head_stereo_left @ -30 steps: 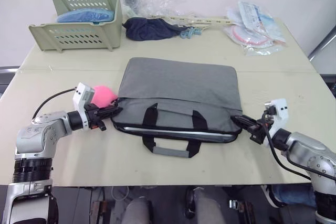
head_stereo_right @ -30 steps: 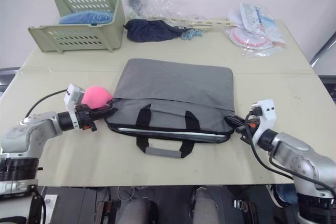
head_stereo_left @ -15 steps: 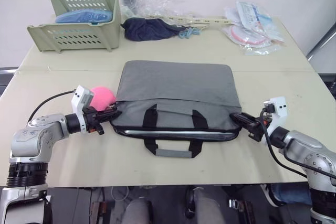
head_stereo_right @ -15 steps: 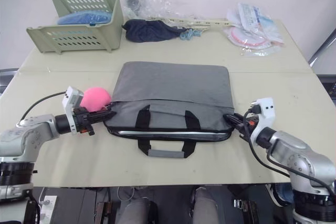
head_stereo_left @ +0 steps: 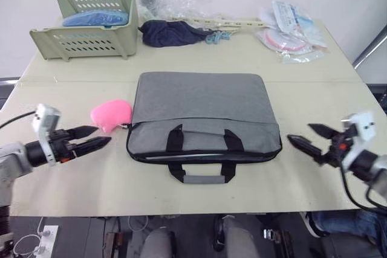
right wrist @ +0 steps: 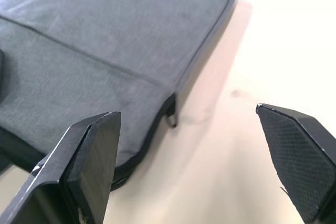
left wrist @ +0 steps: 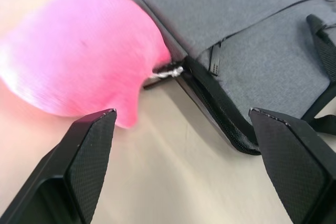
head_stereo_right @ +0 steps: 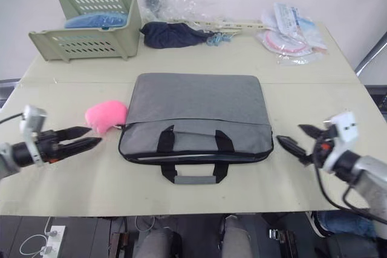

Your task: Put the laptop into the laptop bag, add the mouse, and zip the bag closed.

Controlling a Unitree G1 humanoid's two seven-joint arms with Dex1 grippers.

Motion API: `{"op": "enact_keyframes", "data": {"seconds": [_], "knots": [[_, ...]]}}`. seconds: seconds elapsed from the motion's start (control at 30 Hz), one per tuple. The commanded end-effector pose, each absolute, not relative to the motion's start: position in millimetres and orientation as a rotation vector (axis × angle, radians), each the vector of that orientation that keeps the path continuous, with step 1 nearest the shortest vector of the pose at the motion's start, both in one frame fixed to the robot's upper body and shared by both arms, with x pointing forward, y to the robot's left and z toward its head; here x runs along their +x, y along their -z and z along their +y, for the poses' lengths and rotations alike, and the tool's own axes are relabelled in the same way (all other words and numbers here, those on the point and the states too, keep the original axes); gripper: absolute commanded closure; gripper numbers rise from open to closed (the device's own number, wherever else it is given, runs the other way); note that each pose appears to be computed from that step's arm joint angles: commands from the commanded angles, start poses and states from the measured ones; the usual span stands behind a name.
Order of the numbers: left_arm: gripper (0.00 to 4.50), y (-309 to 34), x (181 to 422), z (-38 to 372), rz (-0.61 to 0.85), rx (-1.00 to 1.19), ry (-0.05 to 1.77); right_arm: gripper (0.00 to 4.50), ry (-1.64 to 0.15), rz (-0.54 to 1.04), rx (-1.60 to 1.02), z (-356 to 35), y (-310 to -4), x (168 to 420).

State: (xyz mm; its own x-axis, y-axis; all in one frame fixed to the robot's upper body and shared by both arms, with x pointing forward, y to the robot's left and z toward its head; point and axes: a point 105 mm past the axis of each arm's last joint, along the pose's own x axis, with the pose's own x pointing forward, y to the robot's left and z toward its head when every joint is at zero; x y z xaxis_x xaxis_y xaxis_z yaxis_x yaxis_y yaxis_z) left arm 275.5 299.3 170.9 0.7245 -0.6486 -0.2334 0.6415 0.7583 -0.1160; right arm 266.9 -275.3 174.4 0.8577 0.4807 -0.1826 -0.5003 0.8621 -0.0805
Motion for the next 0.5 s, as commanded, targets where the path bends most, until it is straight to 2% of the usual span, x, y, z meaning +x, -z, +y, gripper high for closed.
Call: {"op": "enact_keyframes", "data": {"seconds": [0.03,0.13,0.27,0.5], "knots": [[0.07,-185,276,329,0.177,0.125,0.619,0.0,-0.488,0.145,-0.276,-299,-178,263],[0.07,-187,284,355,0.094,0.247,0.508,0.0,-0.478,0.178,-0.397,-317,-169,262],[0.07,-174,285,379,0.16,0.41,0.46,0.0,-0.454,0.216,-0.513,-345,-158,260],[0.07,-177,292,386,0.128,0.35,0.45,0.0,-0.448,0.179,-0.497,-353,-161,266]]}}
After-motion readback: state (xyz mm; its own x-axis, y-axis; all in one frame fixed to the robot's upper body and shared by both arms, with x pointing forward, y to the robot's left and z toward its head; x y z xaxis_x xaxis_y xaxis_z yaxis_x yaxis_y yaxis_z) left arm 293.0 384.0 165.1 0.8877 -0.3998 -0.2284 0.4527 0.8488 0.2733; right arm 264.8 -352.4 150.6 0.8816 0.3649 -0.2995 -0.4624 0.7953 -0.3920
